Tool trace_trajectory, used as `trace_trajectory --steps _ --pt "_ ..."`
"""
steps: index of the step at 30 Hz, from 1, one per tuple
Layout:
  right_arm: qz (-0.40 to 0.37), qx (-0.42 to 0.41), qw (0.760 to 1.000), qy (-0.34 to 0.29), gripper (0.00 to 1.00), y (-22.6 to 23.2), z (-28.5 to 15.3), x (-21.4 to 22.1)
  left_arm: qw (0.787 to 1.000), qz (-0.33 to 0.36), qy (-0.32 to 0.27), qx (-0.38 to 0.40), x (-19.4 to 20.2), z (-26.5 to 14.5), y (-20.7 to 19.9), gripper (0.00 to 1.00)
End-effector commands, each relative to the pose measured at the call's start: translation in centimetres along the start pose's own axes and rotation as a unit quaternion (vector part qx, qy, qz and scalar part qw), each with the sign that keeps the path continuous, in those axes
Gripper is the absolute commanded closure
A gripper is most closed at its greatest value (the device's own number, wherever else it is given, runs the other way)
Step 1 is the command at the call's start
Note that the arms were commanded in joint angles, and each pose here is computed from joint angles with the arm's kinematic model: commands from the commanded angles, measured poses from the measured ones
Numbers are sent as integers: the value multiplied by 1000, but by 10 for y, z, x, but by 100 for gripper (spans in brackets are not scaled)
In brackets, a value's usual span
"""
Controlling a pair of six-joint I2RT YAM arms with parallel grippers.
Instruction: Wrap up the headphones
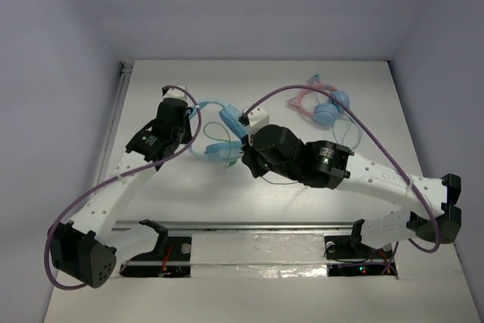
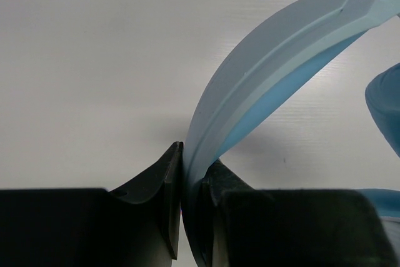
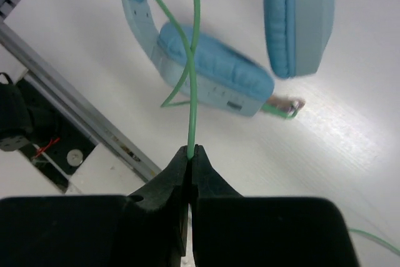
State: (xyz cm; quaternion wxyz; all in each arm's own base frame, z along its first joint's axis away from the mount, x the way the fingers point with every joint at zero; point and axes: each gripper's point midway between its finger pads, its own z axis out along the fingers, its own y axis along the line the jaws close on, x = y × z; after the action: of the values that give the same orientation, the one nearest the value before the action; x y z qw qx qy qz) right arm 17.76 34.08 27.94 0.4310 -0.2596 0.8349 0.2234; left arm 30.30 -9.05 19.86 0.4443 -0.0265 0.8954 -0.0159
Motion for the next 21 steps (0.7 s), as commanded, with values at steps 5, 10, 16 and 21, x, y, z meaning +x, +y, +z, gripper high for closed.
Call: trace_trajectory --steps 5,10,16,21 --pt "-33 94 991 -87 100 -48 -2 -79 990 31 7 138 17 -7 -52 100" --pt "-20 110 984 -141 100 -77 0 -125 977 52 25 207 34 -22 -76 100" --pt "-9 176 971 -160 100 -122 15 -144 958 58 21 281 32 -40 -97 100" --pt "65 220 952 -203 100 -159 -2 -140 944 32 11 327 21 -50 -107 100"
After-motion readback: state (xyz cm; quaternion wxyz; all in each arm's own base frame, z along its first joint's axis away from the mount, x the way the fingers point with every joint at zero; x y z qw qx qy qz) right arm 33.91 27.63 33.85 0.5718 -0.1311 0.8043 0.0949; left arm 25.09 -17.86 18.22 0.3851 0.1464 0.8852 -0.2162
